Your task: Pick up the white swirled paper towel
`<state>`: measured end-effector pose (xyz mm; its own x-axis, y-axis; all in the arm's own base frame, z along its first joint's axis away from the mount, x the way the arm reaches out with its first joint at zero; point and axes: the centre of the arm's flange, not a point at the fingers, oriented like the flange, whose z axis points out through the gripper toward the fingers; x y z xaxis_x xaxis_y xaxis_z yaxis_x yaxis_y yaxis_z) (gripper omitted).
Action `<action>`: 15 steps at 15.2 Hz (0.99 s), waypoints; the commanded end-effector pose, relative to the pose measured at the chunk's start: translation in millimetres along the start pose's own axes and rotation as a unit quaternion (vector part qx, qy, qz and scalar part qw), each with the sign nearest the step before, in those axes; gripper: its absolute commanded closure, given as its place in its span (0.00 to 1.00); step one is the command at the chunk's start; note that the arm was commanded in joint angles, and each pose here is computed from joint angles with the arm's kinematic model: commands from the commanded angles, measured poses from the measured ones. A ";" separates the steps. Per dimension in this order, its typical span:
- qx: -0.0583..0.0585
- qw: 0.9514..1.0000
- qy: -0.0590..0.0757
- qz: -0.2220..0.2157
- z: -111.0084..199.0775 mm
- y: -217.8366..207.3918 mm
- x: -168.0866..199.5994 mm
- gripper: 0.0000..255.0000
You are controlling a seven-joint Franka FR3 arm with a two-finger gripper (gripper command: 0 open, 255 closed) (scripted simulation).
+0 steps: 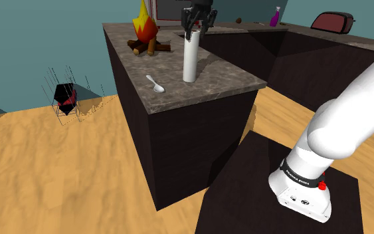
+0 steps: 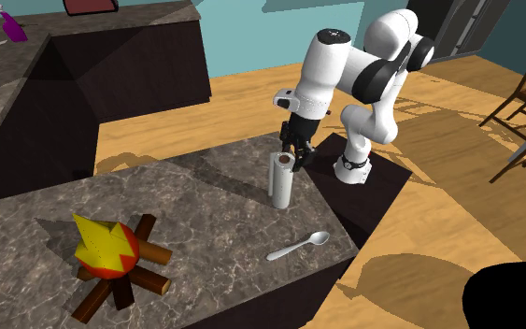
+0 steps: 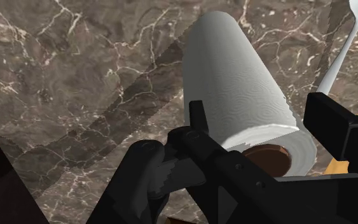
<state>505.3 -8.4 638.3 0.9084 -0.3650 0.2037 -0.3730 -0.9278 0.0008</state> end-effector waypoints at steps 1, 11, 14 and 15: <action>0.000 1.000 -0.001 0.000 1.1 0.0 0.0 1.00; 0.000 1.000 -0.001 0.000 -40.1 -0.4 8.8 1.00; 0.000 1.000 -0.001 0.000 -55.6 -0.4 12.0 1.00; 0.000 1.000 -0.001 0.000 -60.8 -0.4 13.1 1.00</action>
<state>505.9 -8.2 694.6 0.9088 -0.3651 0.2020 -0.3730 -0.9278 0.0015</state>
